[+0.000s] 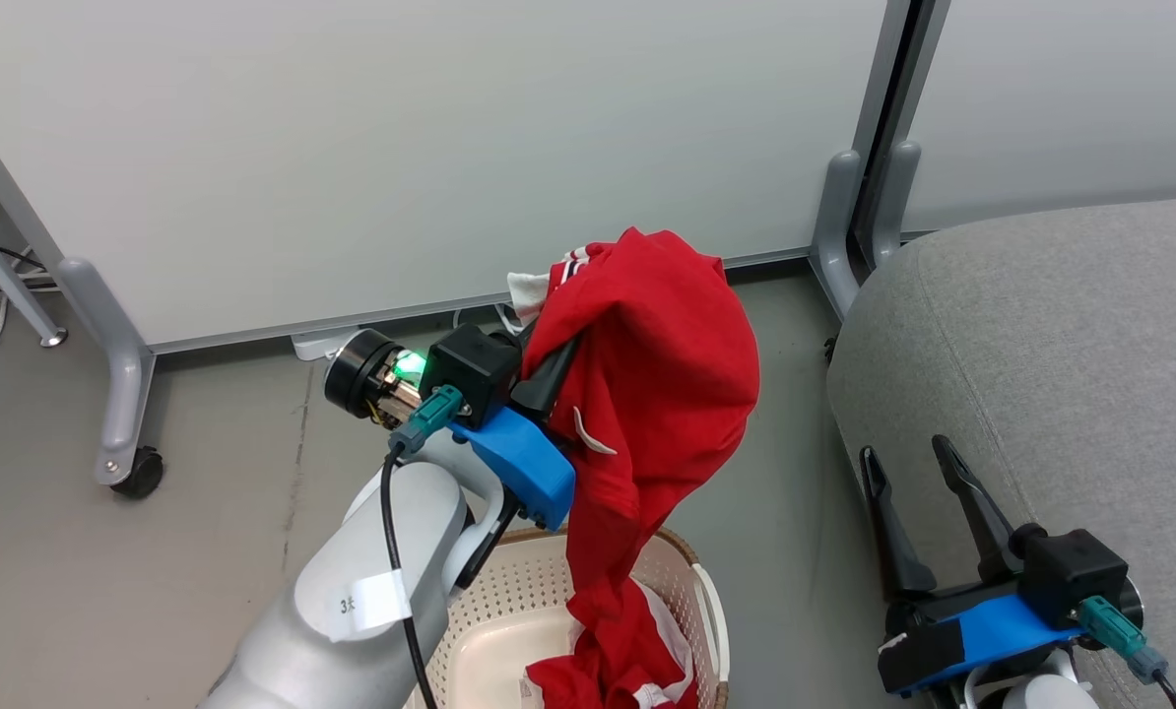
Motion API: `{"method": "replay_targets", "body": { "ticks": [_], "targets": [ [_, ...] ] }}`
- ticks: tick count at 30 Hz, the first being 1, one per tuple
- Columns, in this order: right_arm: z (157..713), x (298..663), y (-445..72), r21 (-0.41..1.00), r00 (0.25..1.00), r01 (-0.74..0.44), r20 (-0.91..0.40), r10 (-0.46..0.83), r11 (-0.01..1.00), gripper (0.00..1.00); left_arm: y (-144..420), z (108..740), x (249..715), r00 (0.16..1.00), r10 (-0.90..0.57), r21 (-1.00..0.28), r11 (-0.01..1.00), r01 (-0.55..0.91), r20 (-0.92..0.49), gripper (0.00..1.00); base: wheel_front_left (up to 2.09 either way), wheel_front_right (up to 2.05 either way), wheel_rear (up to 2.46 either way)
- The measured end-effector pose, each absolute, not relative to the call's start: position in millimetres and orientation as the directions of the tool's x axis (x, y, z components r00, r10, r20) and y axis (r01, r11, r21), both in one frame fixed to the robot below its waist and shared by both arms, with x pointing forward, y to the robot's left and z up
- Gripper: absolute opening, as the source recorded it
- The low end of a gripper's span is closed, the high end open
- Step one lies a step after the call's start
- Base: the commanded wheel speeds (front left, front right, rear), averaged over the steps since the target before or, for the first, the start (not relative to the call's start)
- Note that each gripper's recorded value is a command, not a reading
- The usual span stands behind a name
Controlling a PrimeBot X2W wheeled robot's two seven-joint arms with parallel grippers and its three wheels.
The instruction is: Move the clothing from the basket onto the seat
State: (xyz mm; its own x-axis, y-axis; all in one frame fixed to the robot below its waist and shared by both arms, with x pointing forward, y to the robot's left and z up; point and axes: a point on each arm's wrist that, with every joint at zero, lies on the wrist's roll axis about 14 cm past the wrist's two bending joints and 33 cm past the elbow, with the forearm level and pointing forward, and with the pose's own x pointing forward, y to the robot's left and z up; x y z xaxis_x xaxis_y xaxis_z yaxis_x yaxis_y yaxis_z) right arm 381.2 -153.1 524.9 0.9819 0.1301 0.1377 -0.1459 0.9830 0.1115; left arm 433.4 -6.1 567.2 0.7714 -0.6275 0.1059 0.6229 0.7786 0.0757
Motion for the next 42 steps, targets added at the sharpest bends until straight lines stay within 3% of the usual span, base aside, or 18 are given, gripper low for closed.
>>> {"method": "replay_targets", "body": {
  "ticks": [9, 23, 41, 42],
  "targets": [
    [524.0, 380.4, -136.9, 0.109, 0.975, -0.193, 0.135, 0.178, 0.975, 1.0, -6.4, 570.4, 430.8, 0.766, -0.632, 0.083, 0.775, 0.626, 0.116, 0.0, 0.0, 0.0, 0.0],
    [539.7, 397.5, -77.9, 0.03, 0.919, -0.367, 0.163, 0.358, 0.93, 1.0, -11.0, 569.9, 427.4, 0.754, -0.646, 0.09, 0.764, 0.639, 0.121, 0.0, 0.0, 0.0, 0.0],
    [525.9, 424.9, -57.4, -0.024, 0.901, -0.425, 0.085, 0.425, 0.905, 1.0, -18.0, 567.6, 423.4, 0.738, -0.665, 0.095, 0.747, 0.658, 0.118, 0.0, 0.0, 0.0, 0.0],
    [524.9, 425.0, -55.6, -0.019, 0.899, -0.43, 0.081, 0.43, 0.903, 0.36, -18.3, 567.6, 423.2, 0.737, -0.666, 0.096, 0.746, 0.659, 0.118, 0.0, 0.0, 0.0, 0.0]
  ]
}}
